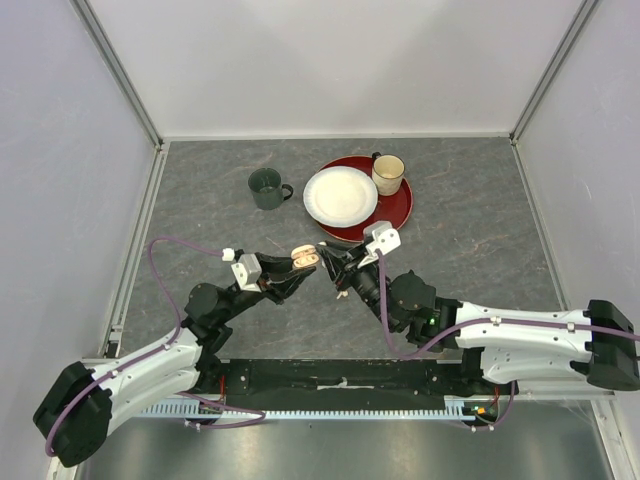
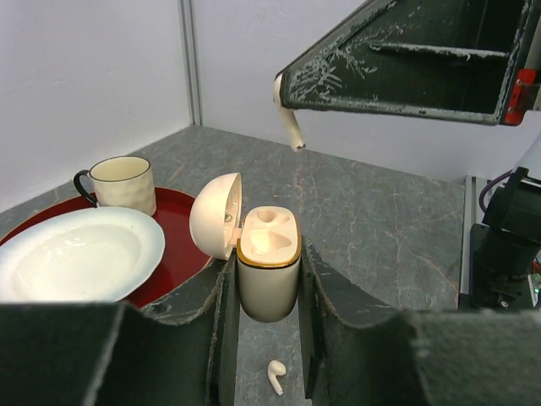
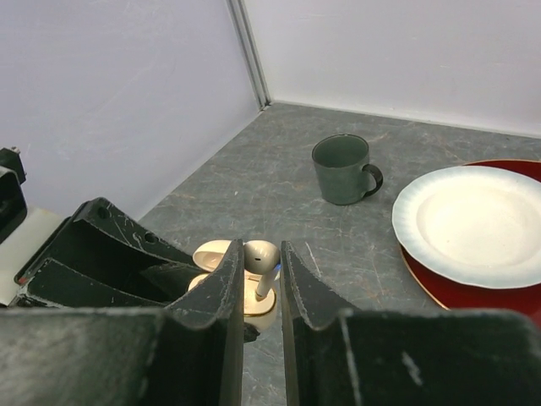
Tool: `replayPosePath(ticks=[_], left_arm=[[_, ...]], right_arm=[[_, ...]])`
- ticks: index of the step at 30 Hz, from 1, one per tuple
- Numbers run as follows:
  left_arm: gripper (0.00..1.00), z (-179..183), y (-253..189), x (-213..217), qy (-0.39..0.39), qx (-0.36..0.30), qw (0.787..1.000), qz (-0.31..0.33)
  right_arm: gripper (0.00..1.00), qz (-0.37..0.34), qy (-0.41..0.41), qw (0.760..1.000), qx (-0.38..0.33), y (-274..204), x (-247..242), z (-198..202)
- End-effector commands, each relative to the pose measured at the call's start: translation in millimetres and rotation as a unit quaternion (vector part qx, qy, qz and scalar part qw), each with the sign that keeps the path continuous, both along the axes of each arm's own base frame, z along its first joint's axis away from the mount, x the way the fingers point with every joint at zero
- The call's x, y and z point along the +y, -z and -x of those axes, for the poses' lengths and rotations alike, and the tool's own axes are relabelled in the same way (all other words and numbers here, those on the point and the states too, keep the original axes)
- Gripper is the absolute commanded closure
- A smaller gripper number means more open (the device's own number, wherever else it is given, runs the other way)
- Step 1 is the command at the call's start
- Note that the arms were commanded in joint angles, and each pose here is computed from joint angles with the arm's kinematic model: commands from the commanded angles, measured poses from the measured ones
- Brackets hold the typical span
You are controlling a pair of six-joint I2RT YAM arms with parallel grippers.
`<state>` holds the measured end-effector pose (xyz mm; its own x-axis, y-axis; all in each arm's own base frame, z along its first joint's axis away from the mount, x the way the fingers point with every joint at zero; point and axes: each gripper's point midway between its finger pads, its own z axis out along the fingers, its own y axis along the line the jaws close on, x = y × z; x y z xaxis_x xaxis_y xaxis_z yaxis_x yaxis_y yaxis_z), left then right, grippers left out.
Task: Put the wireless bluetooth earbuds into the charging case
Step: Place the earbud in the charging case.
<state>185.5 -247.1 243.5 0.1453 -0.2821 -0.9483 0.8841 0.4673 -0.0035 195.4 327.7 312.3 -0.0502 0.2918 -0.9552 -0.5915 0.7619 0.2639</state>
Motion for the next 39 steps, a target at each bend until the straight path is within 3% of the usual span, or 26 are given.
replayPosePath(ticks=[1,19,39], left_arm=[[0.98,7.1,-32.1,-1.4,0.016,-0.027,0.999,0.038],[0.98,14.1,-39.5,1.5,0.024,-0.041,0.998,0.046],[0.98,13.1,-39.3,2.8,0.019,-0.038,0.998,0.047]], right_arm=[[1.00,-0.022,-0.027,0.999,-0.011,-12.0,12.1,6.9],[1.00,0.016,-0.048,0.999,-0.008,5.4,35.2,7.8],[1.00,0.041,-0.021,0.998,-0.034,3.7,19.2,4.5]])
